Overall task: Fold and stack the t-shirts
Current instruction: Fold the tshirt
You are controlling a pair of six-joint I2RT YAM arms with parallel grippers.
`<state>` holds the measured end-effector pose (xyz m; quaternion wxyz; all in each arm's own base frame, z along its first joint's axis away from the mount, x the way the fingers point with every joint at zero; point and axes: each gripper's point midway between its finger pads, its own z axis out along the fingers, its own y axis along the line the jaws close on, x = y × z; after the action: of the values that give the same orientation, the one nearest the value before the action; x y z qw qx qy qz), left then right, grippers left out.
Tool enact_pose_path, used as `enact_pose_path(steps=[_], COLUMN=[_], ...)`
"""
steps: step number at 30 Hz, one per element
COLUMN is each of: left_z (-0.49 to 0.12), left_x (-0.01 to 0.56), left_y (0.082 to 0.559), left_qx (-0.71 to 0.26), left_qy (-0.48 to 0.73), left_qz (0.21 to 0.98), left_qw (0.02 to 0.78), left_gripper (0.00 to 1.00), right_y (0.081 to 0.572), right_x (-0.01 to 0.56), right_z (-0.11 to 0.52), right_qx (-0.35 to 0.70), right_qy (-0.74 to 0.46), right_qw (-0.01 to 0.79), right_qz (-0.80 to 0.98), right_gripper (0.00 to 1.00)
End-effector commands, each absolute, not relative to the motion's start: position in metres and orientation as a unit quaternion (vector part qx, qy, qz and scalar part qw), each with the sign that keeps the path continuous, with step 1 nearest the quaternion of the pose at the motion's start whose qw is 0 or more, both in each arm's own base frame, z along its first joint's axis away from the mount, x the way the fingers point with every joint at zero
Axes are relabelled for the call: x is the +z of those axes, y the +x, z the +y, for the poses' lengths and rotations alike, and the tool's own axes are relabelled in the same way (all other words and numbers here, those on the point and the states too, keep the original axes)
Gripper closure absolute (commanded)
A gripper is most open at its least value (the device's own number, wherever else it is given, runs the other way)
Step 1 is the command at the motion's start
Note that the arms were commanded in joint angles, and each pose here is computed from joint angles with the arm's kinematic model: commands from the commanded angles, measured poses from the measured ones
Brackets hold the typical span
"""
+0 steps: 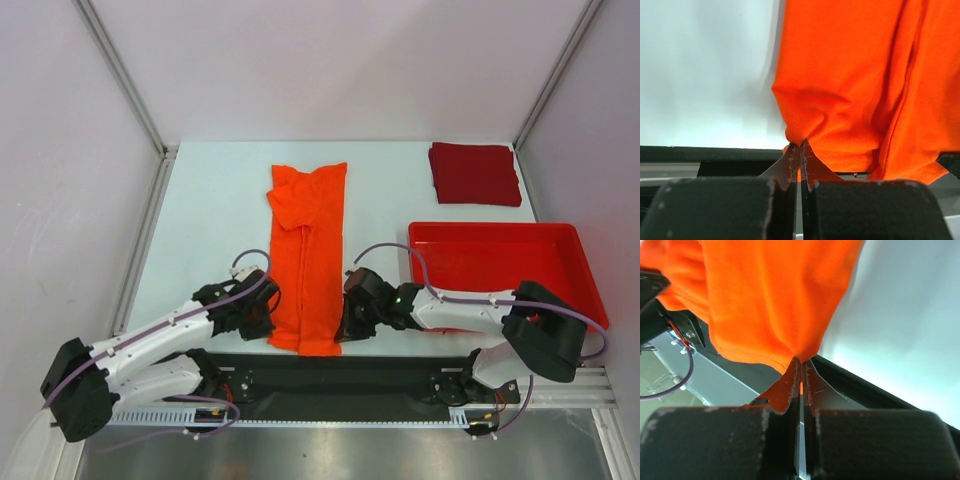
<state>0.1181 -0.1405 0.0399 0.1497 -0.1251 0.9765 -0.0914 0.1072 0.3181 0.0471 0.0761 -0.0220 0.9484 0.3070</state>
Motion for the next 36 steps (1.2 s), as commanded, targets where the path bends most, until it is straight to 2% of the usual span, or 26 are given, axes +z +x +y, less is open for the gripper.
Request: enact_pose_path(steps=[1,5,10,17,21,36], left_z=[-0.141,-0.15,-0.158,-0.156,-0.161,-0.16], left_x=[0.06,0.097,0.124,0.126,0.106,0.072], left_y=[0.136,0.169,0.211,0.284,0.317,0.359], left_qx=[-0.089,-0.087,-0.077,-0.071,-0.061,-0.043], left_qy=[-0.105,-0.084,-0.064,-0.079,-0.069,-0.079], left_qz=[0.972,0.962,0.958,0.963,0.97,0.978], left_qw=[0.188,0.243,0.27,0.249,0.223,0.189], left_gripper=[1.0,1.0,1.0,1.0,1.0,1.0], right_y=[0.122,0.149,0.208,0.292,0.33,0.375], right_x=[0.063,0.084,0.116,0.12,0.109,0.073], right_z=[0.318,0.32,0.326,0.327,0.325,0.322], right_qx=[0.301,0.311,0.316,0.313,0.308,0.325], right_qy=[-0.024,-0.021,-0.028,-0.02,-0.015,0.01], right_qw=[0.1,0.123,0.158,0.16,0.153,0.117], right_qz=[0.948,0.942,0.935,0.936,0.939,0.938], right_gripper=[1.0,1.0,1.0,1.0,1.0,1.0])
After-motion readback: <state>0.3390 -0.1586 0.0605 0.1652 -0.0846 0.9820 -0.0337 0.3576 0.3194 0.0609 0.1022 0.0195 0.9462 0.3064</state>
